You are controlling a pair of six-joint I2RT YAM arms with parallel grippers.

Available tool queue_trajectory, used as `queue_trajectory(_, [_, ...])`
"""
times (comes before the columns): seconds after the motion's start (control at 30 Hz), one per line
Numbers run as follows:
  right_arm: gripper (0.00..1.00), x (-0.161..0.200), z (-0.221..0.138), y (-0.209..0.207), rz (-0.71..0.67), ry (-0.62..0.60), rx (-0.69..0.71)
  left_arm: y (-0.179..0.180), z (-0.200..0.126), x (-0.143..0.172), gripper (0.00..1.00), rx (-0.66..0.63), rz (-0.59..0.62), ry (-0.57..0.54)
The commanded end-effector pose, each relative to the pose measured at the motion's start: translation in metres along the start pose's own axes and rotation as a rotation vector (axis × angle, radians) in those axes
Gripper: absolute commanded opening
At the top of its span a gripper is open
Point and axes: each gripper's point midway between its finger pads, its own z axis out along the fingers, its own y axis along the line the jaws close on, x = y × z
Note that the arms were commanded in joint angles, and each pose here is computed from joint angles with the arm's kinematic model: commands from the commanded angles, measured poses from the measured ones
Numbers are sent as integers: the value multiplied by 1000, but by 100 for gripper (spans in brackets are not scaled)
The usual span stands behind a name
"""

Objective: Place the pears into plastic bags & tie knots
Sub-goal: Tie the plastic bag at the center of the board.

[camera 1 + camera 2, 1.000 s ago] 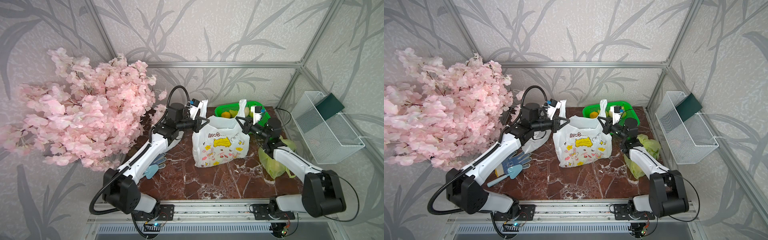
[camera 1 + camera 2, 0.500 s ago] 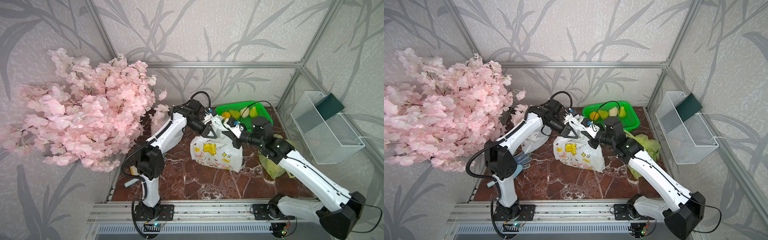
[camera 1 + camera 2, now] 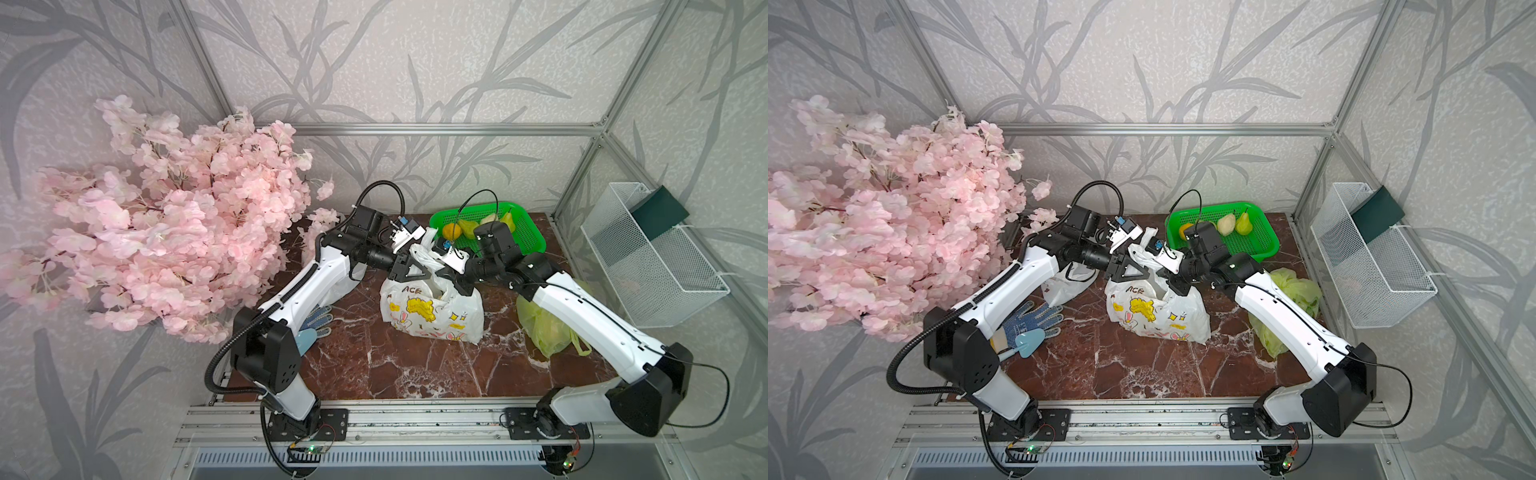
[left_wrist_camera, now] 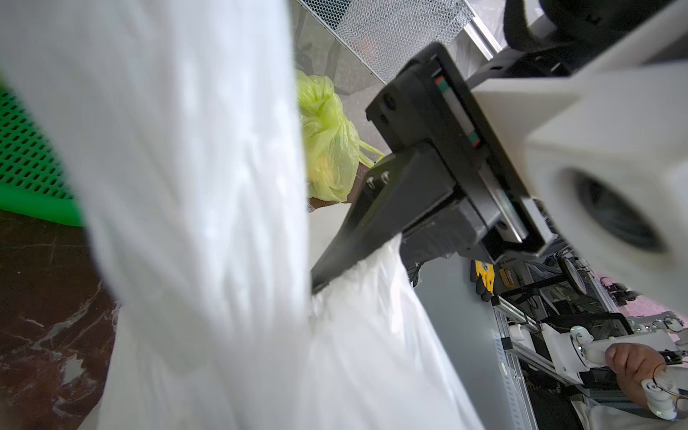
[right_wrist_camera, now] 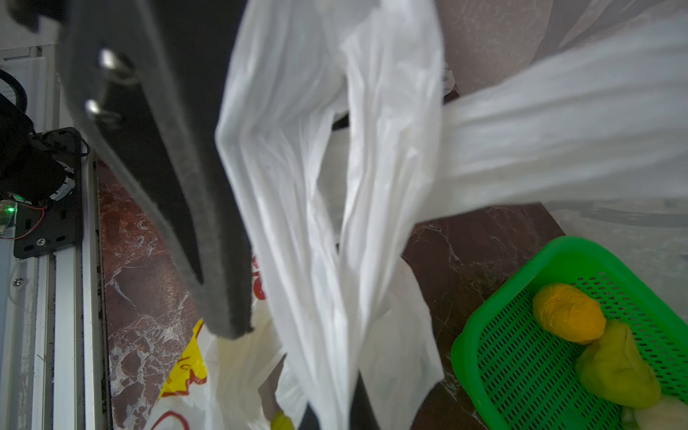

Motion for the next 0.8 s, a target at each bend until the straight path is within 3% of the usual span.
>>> queue_trajectory(0.0, [0,-14,-5,11,-12,-29,-50,-3,-1,-14,50,16,38,-17])
queue_trajectory(0.23, [0,-9,1,17,-22,22,-78,-1,-1,-20,54,4,38,-23])
queue_trajectory(0.43, [0,-4,7,11,-16,56,-62,-6,-2,-21,52,23,51,-21])
queue_trajectory(0.53, [0,-6,8,10,-10,49,-60,-6,0,-24,47,37,51,-32])
queue_trajectory(0.63, [0,-9,8,3,27,44,-21,-5,3,-25,27,56,44,-36])
queue_trajectory(0.67, [4,-11,5,-3,55,36,12,-4,3,-24,15,52,43,-33])
queue_trajectory(0.7, [16,-13,2,-8,86,25,29,-1,3,-22,8,39,45,-26])
queue_trajectory(0.77, [38,-23,-18,-19,229,-46,36,7,2,-16,3,0,49,-4])
